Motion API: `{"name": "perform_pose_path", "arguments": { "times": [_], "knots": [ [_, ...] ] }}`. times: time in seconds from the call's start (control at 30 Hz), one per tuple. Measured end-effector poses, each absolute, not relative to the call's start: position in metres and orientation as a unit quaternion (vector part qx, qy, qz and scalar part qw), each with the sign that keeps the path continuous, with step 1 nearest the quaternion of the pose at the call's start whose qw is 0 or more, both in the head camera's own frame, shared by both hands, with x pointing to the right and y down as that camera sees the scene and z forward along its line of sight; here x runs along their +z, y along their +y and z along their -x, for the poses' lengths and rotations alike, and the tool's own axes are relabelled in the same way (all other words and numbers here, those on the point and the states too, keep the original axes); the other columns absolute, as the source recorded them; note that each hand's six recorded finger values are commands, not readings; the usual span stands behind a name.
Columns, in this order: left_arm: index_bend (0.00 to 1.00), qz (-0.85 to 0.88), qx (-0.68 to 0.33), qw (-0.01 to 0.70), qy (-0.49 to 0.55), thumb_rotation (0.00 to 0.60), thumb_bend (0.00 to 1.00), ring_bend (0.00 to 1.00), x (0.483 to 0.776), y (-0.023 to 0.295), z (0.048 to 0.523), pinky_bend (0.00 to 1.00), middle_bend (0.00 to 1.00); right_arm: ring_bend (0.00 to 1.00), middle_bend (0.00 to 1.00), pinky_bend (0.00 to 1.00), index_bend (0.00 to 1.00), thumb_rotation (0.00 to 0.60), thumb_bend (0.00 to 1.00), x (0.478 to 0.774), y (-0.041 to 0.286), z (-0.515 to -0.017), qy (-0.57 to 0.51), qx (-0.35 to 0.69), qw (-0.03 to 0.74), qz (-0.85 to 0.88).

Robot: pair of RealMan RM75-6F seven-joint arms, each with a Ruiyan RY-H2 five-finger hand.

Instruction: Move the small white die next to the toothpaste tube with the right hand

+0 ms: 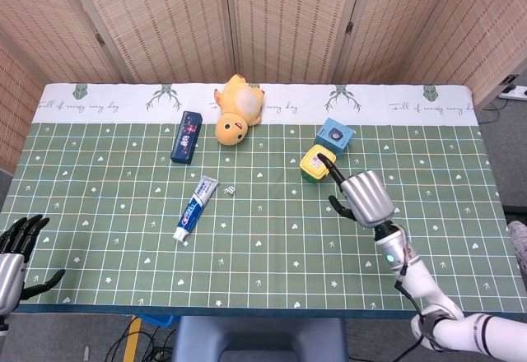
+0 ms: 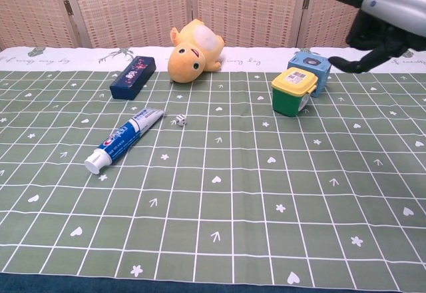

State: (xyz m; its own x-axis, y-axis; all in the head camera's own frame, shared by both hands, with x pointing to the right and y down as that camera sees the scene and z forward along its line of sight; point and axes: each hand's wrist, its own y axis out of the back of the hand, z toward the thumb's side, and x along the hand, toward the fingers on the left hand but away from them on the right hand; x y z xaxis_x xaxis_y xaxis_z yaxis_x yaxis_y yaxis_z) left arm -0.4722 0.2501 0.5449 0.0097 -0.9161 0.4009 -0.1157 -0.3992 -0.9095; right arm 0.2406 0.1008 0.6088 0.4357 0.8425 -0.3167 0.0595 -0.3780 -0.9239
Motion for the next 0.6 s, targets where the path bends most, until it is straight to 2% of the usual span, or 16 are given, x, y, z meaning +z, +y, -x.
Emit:
{"name": "perform_pose_path", "arguments": {
  "times": [0.1, 0.17, 0.27, 0.37, 0.6],
  "knots": [
    [0.12, 0.616, -0.564, 0.356, 0.419, 0.600, 0.20, 0.09, 0.544, 0.249, 0.471, 0.18, 0.11, 0.74, 0.76, 0.81, 0.05, 0.600, 0.33, 0.595, 0.108, -0.268, -0.307, 0.458, 0.463, 0.694],
    [0.12, 0.617, -0.564, 0.357, 0.417, 0.600, 0.20, 0.09, 0.545, 0.248, 0.470, 0.18, 0.11, 0.54, 0.57, 0.63, 0.07, 0.600, 0.33, 0.585, 0.115, -0.289, -0.302, 0.482, 0.462, 0.681],
    [0.12, 0.618, -0.563, 0.358, 0.416, 0.600, 0.20, 0.09, 0.545, 0.245, 0.468, 0.18, 0.11, 0.29, 0.34, 0.39, 0.07, 0.600, 0.33, 0.570, 0.128, -0.321, -0.301, 0.514, 0.458, 0.660],
    [0.12, 0.619, -0.562, 0.359, 0.414, 0.600, 0.20, 0.09, 0.546, 0.243, 0.465, 0.18, 0.11, 0.16, 0.21, 0.28, 0.07, 0.600, 0.33, 0.557, 0.143, -0.346, -0.304, 0.539, 0.451, 0.643],
    [0.12, 0.630, -0.552, 0.362, 0.409, 0.600, 0.20, 0.09, 0.548, 0.238, 0.453, 0.18, 0.11, 0.11, 0.17, 0.22, 0.07, 0.600, 0.33, 0.536, 0.176, -0.383, -0.338, 0.562, 0.424, 0.625]
  ]
}}
